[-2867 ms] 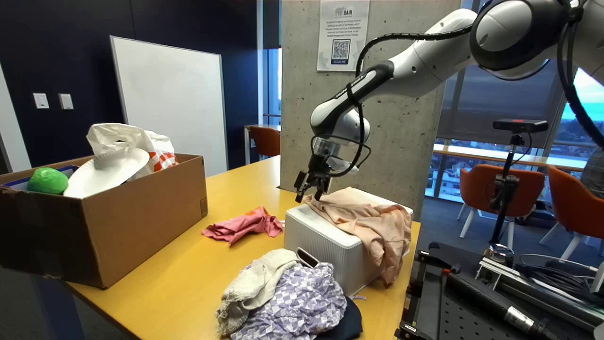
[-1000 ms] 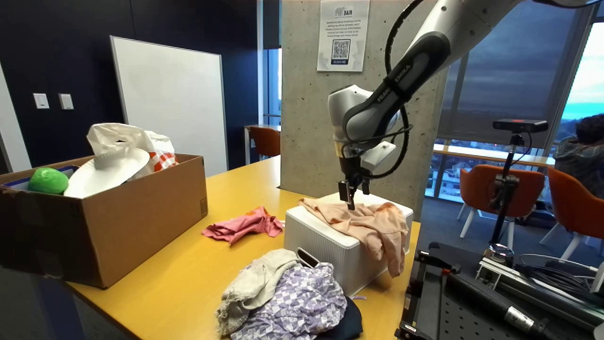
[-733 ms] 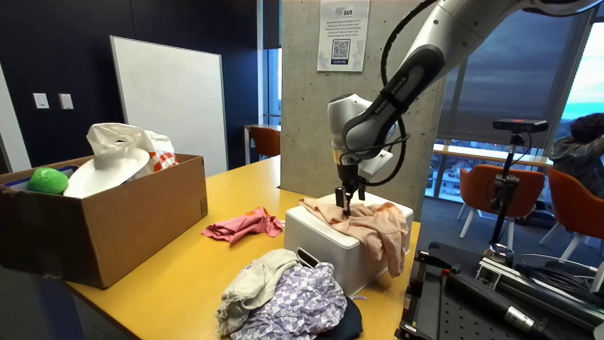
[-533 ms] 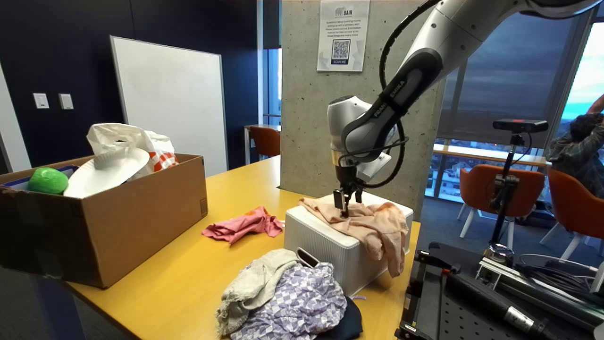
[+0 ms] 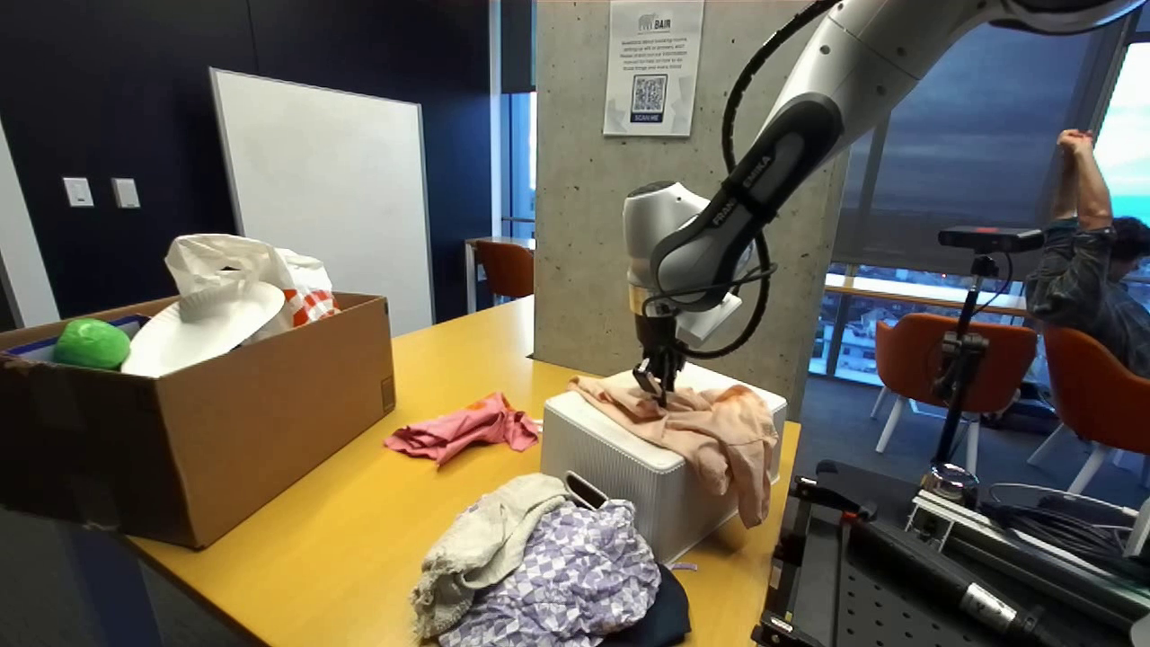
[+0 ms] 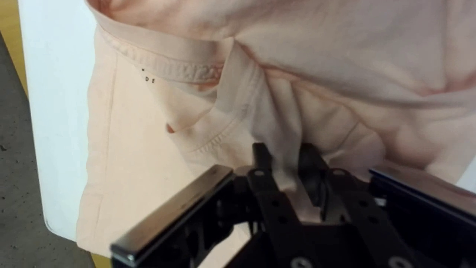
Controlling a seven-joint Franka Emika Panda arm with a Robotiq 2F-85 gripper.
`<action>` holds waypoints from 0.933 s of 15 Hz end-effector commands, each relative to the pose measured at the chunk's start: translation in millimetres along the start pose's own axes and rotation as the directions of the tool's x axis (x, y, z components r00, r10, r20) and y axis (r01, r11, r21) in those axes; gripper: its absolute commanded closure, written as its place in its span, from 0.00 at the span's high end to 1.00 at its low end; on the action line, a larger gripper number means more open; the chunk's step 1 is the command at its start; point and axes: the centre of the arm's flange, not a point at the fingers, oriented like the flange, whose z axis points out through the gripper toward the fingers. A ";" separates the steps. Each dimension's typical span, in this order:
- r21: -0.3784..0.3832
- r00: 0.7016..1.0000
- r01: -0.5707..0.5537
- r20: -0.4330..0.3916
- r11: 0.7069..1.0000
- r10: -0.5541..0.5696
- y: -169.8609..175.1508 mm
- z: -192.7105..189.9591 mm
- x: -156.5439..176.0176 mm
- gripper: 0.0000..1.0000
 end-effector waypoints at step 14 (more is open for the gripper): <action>-0.120 0.984 -0.174 -0.050 0.977 0.169 107.9 -12.3 -22.1 0.00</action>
